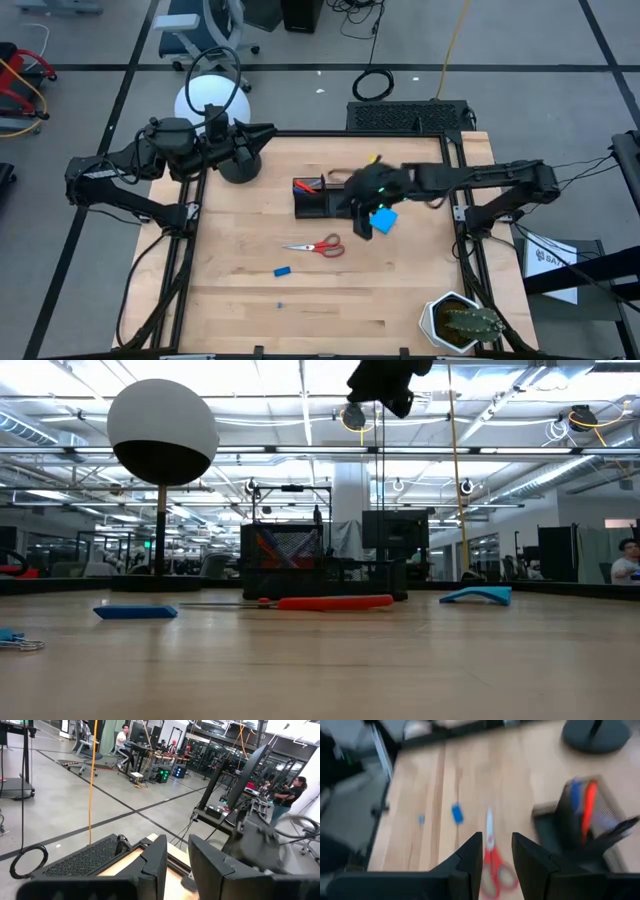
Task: Pick and place office supplies into organizer
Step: Put the orange scissors into the black desk organizer
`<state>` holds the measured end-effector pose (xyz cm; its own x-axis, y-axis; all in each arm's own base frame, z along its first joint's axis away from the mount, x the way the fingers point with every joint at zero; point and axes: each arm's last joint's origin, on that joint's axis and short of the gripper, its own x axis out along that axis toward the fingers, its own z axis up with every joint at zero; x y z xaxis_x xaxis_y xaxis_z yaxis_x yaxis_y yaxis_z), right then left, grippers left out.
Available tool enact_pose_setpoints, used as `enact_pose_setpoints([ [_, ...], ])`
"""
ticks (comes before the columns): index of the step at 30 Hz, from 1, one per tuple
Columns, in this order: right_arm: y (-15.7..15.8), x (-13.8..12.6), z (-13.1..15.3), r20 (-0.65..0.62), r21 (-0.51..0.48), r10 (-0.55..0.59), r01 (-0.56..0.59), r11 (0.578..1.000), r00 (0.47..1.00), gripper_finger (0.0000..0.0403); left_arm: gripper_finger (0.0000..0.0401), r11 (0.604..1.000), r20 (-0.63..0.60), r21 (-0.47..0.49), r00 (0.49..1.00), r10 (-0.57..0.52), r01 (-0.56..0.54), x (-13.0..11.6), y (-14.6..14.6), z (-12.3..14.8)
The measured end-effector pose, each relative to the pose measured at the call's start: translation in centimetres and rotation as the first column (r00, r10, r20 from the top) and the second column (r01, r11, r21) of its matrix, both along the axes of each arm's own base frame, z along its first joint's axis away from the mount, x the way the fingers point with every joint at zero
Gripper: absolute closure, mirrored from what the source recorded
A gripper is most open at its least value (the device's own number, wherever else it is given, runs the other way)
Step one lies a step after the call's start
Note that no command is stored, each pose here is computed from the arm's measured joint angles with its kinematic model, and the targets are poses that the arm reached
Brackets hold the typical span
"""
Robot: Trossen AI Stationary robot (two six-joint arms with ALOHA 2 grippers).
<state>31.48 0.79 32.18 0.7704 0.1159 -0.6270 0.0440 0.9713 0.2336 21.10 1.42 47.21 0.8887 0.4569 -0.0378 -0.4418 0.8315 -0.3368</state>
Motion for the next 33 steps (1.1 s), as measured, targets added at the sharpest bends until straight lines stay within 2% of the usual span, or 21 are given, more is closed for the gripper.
enact_pose_setpoints([
  [6,1.9,2.8,-0.4,-0.221,-0.045,0.103,-0.115,0.992,0.970,0.0305,0.0316,1.000,0.004,0.000,1.000,0.000,0.000,0.0,0.0,0.0],
  [11,3.2,5.1,-0.8,-0.372,-0.079,0.169,-0.212,0.974,0.913,0.0305,0.0316,1.000,0.004,0.000,1.000,0.000,0.000,0.0,0.0,0.0],
  [15,4.0,6.7,-2.4,-0.468,-0.130,0.174,-0.262,0.956,0.867,0.0305,0.0316,1.000,0.004,0.000,1.000,0.000,0.000,0.0,0.0,0.0],
  [18,4.5,7.8,-4.0,-0.500,-0.183,0.160,-0.285,0.941,0.851,0.0305,0.0316,1.000,0.004,0.000,1.000,0.000,0.000,0.0,0.0,0.0],
  [24,5.5,9.1,-7.3,-0.568,-0.187,0.211,-0.375,0.908,0.795,0.0305,0.0316,1.000,0.004,0.000,1.000,0.000,0.000,0.0,0.0,0.0],
  [33,5.4,10.0,-9.4,-0.588,-0.227,0.225,-0.426,0.876,0.777,0.0305,0.0316,1.000,0.004,0.000,1.000,0.000,0.000,0.0,0.0,0.0],
])
